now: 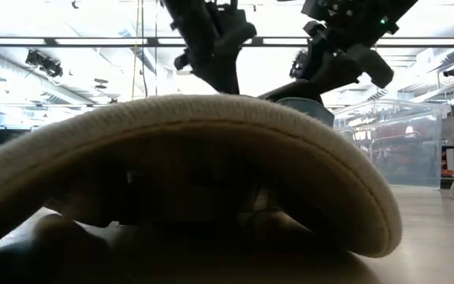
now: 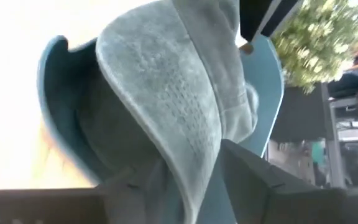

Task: Pick & Place hat
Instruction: Put the dark blue cap into the blue bin

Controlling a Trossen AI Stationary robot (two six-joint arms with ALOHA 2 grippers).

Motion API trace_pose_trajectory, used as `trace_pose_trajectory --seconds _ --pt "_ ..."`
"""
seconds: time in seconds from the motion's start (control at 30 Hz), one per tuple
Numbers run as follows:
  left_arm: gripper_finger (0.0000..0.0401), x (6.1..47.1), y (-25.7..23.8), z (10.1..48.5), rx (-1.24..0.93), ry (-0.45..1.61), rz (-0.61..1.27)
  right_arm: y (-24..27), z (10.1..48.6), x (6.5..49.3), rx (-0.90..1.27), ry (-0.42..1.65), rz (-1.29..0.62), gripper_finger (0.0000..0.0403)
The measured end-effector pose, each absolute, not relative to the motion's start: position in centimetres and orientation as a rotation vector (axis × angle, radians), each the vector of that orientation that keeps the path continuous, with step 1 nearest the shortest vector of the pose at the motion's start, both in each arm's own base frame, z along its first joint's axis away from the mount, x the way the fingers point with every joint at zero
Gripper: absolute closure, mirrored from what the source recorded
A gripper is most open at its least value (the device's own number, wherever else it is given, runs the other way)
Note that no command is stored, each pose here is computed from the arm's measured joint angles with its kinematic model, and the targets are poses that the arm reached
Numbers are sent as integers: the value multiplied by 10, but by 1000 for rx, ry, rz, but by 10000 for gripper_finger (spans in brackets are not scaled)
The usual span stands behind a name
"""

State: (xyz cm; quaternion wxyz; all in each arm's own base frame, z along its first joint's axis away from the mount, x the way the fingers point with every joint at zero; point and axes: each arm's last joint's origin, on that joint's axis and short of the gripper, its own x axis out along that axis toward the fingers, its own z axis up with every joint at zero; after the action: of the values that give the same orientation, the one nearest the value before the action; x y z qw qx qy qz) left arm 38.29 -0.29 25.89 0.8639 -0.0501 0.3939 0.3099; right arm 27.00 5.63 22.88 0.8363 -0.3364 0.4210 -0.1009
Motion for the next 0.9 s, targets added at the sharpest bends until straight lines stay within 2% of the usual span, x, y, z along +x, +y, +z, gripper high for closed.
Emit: trace_pose_trajectory --seconds 0.2,0.43,0.57,0.9 --pt "329 395 -4 229 -113 890 651 66 227 264 -750 914 -194 223" --pt "394 408 1 188 -109 991 653 79 229 259 -826 886 -204 220" --pt "394 411 10 174 -141 1017 697 84 235 253 -796 854 -215 220" --pt "396 413 18 173 -178 1016 681 95 247 241 -662 767 -239 220"
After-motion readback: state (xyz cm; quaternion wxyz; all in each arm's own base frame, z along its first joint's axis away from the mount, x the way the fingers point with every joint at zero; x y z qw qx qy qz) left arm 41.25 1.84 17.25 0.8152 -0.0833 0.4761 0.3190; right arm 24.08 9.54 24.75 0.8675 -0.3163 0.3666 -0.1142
